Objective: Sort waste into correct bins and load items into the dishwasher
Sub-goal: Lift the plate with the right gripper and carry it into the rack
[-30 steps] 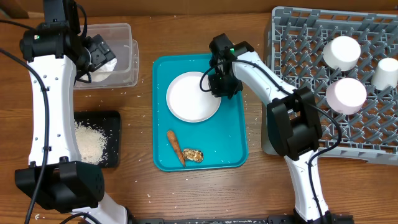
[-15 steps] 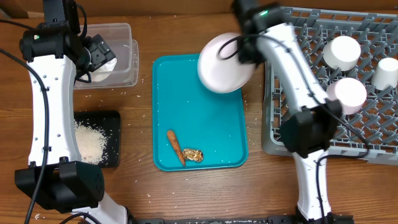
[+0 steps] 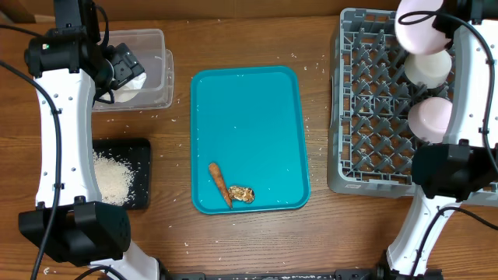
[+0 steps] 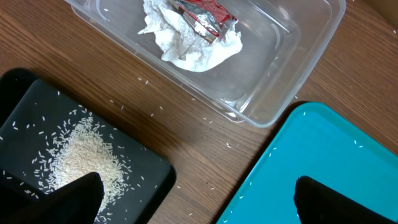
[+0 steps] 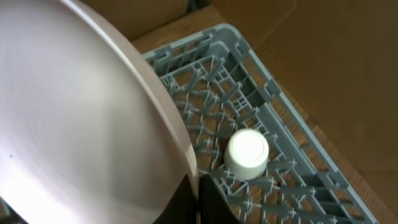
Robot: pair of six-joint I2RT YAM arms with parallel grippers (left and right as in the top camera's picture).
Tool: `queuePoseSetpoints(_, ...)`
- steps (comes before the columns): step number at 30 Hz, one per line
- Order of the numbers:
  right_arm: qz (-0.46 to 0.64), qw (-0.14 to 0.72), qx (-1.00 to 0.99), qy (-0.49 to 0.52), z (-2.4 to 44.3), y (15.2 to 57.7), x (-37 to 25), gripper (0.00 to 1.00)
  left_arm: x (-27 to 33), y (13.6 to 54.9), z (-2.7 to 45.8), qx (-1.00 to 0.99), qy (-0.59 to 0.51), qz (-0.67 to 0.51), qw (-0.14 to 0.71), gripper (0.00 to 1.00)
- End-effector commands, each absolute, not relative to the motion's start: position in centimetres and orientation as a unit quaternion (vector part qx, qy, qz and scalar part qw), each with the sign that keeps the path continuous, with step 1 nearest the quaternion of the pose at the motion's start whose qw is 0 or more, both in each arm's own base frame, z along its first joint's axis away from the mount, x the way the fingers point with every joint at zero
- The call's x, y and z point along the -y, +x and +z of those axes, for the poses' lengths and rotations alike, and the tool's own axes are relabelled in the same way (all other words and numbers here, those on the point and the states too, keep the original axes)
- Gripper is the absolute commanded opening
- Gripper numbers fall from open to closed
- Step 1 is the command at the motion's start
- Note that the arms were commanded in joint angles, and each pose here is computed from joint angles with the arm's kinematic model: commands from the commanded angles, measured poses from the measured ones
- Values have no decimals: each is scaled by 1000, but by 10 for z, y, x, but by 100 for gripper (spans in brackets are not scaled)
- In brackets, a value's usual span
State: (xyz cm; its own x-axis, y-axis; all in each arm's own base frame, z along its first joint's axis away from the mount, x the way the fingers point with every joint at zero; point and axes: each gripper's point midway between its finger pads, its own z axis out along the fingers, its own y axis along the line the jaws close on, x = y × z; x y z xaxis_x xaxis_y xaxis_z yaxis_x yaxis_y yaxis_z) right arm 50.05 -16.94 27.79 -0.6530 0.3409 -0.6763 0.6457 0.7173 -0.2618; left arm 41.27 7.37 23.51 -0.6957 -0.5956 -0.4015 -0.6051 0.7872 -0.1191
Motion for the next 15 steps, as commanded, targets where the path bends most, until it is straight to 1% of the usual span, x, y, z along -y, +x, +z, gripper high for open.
queuePoseSetpoints(1, -270, 289, -876, 277, 264, 498, 176, 4, -72, 413, 239, -918, -331, 7, 219, 100)
queuePoseSetpoints(7, -277, 283, -883, 252, 239, 511, 177, 4, -72, 413, 239, -918, -331, 6, 219, 100)
queuePoseSetpoints(15, -305, 256, -894, 205, 204, 517, 166, 4, -72, 413, 239, -918, -331, 6, 219, 100)
